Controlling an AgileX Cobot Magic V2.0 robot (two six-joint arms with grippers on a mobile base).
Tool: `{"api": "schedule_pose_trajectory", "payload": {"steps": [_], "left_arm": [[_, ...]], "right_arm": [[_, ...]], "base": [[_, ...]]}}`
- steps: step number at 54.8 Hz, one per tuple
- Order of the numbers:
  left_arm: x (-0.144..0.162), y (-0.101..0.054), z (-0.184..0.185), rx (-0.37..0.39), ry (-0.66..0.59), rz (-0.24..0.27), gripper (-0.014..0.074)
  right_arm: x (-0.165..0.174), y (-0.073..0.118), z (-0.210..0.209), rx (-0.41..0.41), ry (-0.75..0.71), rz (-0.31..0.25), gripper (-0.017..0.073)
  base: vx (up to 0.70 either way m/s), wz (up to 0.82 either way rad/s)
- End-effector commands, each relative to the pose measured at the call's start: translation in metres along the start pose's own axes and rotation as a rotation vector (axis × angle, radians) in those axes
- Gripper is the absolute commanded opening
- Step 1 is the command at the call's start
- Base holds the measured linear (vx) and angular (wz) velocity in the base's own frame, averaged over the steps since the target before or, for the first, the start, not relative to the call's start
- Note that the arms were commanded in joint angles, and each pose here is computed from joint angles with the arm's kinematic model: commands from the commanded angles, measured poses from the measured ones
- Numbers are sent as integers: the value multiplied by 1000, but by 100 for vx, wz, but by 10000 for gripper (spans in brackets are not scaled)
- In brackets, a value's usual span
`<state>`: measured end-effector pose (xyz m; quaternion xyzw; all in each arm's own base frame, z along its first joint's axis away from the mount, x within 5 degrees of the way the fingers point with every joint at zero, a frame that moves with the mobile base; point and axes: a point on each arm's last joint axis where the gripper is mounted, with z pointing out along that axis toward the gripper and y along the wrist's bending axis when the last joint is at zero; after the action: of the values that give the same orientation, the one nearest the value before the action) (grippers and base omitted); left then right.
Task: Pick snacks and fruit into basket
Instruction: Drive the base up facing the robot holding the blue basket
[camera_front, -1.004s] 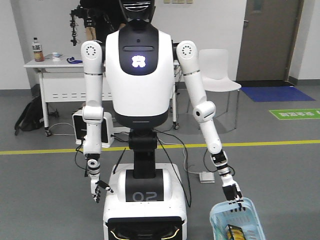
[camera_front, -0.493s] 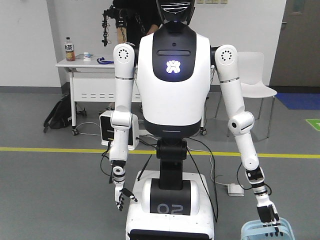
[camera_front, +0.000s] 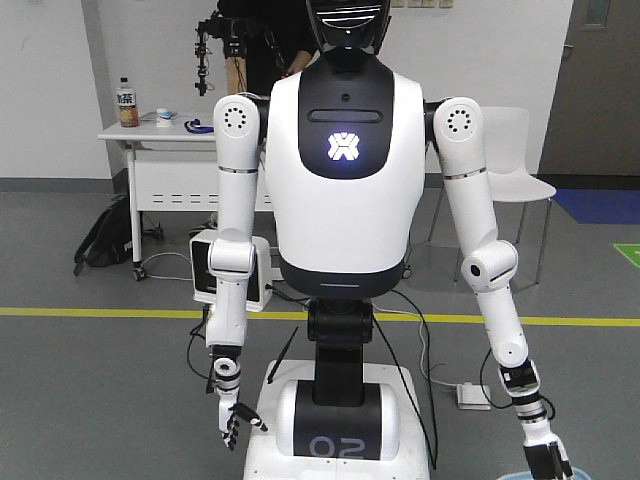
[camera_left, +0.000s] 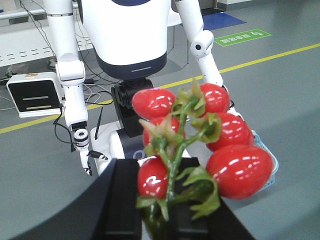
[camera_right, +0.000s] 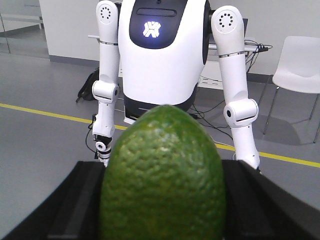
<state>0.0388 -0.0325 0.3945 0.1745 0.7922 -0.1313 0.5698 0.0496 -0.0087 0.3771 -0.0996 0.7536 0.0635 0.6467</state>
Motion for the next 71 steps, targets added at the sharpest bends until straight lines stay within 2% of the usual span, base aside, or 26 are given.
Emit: {"api": "schedule_pose_trajectory", "payload": {"steps": [1, 71], "left_arm": [[-14, 0, -2, 2, -93, -25, -8], [-14, 0, -2, 2, -93, -25, -8]], "right_arm": [[-15, 0, -2, -3, -95, -40, -4], [-15, 0, -2, -2, -94, -40, -4]], "base": [[19, -6], [12, 0]]}}
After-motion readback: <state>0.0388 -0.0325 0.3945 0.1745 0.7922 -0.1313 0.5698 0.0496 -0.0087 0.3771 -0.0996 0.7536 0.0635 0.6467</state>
